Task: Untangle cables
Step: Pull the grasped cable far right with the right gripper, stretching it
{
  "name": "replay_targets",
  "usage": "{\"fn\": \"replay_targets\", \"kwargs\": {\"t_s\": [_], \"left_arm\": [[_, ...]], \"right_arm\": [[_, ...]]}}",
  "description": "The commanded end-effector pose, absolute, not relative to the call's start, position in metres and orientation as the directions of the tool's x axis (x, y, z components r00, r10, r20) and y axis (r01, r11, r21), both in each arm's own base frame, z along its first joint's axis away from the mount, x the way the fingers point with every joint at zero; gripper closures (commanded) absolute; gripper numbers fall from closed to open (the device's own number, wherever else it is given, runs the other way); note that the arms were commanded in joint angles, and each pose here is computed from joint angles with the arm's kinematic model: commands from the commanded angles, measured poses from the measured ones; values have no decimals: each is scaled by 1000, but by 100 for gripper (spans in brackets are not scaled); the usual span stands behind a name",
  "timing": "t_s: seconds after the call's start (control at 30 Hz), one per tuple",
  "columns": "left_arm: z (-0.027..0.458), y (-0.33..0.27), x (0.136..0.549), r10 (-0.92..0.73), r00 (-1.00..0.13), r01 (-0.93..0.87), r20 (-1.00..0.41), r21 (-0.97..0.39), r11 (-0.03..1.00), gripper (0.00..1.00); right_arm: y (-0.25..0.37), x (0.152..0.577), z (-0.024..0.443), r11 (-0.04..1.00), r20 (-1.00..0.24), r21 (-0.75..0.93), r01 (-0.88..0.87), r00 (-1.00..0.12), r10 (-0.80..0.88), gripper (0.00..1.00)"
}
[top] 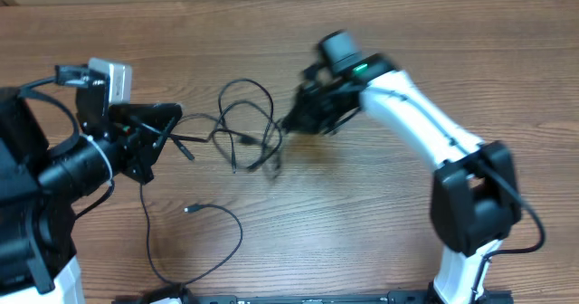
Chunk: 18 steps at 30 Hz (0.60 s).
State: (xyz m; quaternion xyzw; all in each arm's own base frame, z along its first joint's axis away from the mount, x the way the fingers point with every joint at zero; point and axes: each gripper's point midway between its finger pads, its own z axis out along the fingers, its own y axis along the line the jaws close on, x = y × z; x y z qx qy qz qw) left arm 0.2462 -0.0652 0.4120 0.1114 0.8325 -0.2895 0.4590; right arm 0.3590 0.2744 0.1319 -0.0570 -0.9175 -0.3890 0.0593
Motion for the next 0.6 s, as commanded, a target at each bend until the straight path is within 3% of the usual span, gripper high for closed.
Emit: {"fn": "replay_targets", "kwargs": {"t_s": [0.0, 0.27, 0.57], "left_arm": [[418, -60, 239, -88, -528, 427, -845, -354, 832, 96], [415, -44, 243, -122, -532, 349, -838, -348, 870, 96], [416, -2, 262, -198, -498, 187, -844, -327, 926, 96]], "right_arm": [[231, 386, 136, 674, 44, 736, 69, -998, 55, 96], [104, 430, 175, 693, -188, 721, -11, -966, 180, 96], [-44, 432, 231, 747, -372, 664, 47, -845, 383, 96]]}}
